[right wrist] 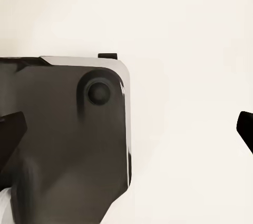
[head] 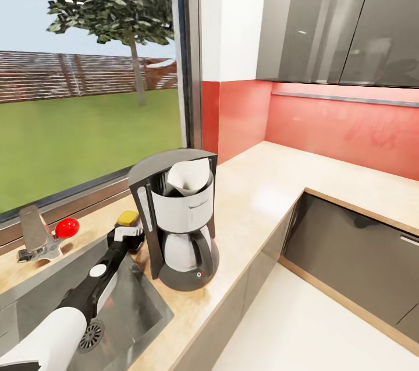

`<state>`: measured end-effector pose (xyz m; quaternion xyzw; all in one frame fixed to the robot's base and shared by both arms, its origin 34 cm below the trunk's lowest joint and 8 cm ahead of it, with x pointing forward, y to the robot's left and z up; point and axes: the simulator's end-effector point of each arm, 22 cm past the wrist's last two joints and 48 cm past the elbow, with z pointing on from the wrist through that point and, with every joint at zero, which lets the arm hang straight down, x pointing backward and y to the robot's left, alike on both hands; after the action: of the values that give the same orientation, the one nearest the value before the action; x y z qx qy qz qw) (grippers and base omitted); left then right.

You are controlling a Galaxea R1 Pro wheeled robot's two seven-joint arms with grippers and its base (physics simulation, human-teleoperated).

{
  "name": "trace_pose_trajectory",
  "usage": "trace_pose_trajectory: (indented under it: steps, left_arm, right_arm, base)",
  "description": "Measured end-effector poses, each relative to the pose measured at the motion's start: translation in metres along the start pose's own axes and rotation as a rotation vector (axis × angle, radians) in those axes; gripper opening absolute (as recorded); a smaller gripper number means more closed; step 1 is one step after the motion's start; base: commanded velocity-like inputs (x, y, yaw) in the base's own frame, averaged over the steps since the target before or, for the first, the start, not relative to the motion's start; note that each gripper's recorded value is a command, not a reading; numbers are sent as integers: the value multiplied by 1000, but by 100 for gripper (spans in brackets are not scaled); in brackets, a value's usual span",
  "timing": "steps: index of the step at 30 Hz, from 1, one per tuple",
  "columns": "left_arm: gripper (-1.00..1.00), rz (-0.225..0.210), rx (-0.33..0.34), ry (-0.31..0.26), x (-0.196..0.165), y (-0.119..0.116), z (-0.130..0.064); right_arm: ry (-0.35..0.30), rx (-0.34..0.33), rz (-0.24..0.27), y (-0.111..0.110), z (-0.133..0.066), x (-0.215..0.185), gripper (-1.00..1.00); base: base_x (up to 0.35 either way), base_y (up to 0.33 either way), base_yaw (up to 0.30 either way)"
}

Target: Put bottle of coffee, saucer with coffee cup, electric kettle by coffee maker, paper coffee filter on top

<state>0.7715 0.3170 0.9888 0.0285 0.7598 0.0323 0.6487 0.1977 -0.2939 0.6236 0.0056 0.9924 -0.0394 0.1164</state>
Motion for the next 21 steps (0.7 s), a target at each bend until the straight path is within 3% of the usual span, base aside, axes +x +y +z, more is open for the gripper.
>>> trace_pose_trajectory:
  steps: [13,21]
  left_arm:
    - [100,1,2,-3,-1,0,0]
    - [100,1,0,-3,-1,0,1]
  right_arm:
    - [0,0,0,0,0,0,100]
    - [1,0,0,0,0,0,100]
  base:
    - [-7,0,0]
    - [-252,1,0]
